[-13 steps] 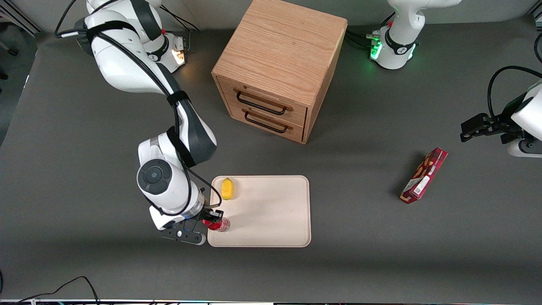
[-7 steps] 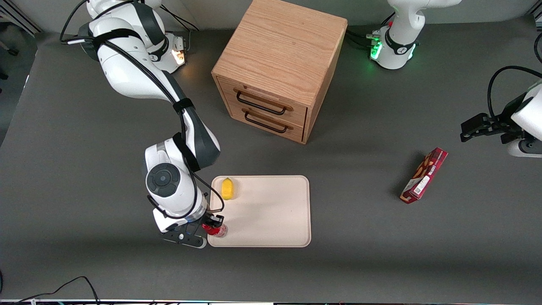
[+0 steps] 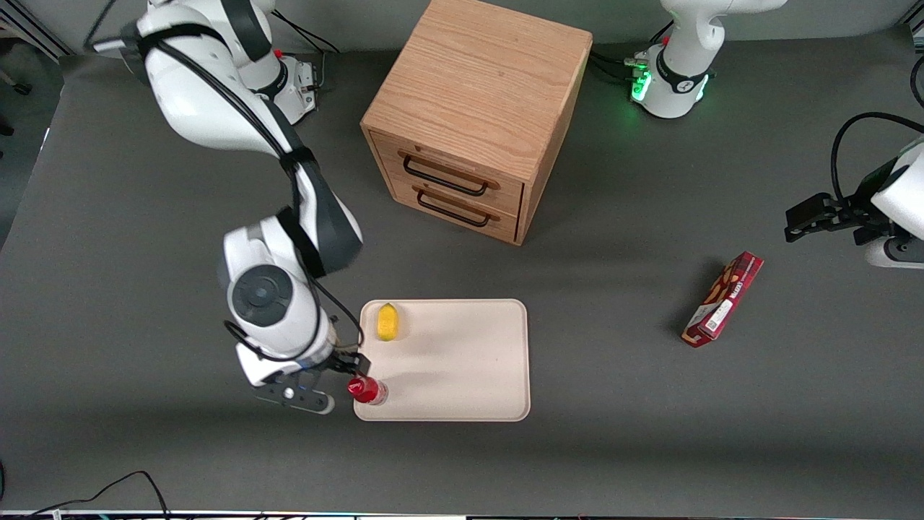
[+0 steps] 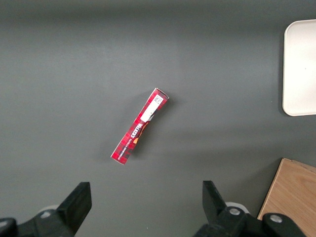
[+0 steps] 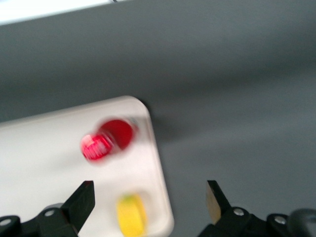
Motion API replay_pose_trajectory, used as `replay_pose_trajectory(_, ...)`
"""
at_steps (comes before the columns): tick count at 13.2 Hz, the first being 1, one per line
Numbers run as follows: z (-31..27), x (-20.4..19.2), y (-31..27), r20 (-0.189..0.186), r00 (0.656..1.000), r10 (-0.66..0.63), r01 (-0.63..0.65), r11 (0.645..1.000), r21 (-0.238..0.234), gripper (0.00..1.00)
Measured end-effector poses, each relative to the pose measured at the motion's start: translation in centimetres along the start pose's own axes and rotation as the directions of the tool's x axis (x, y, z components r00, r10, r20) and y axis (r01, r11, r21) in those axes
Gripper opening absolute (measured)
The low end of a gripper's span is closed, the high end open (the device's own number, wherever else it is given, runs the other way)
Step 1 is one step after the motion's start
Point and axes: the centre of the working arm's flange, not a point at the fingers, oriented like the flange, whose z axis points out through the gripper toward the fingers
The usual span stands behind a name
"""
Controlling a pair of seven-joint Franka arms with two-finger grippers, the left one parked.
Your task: Place coke bottle on tray
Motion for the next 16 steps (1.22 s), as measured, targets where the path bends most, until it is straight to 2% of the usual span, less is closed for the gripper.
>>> replay_pose_trajectory(2,-5.8,-0.9,6.4,0.090,0.993,-0.076,0.076,0.997,0.010,1.00)
replay_pose_trajectory(3,-8.4,-1.4,10.4,0.119,0.985,-0.122,0.119,0.992,0.030,1.00)
replay_pose_trajectory(4,-10.6,-2.1,14.1,0.129,0.980,-0.154,0.148,0.988,0.048,1.00)
replay_pose_trajectory(6,-13.8,-4.4,20.3,0.117,0.979,-0.170,0.162,0.984,0.069,1.00)
replay_pose_trajectory(7,-14.7,-5.9,22.0,0.097,0.981,-0.166,0.160,0.984,0.074,1.00)
replay_pose_trajectory(9,-15.4,-8.8,23.7,0.044,0.987,-0.154,0.149,0.984,0.096,1.00)
replay_pose_trajectory(11,-15.4,-11.1,25.1,0.034,0.992,-0.122,0.115,0.980,0.162,1.00)
replay_pose_trajectory(13,-16.3,-11.5,26.6,0.009,0.990,-0.139,0.134,0.973,0.187,1.00)
replay_pose_trajectory(14,-16.7,-11.6,27.0,0.008,0.986,-0.164,0.160,0.969,0.188,1.00)
replay_pose_trajectory(16,-17.5,-11.9,27.6,0.054,0.976,-0.209,0.196,0.963,0.183,1.00)
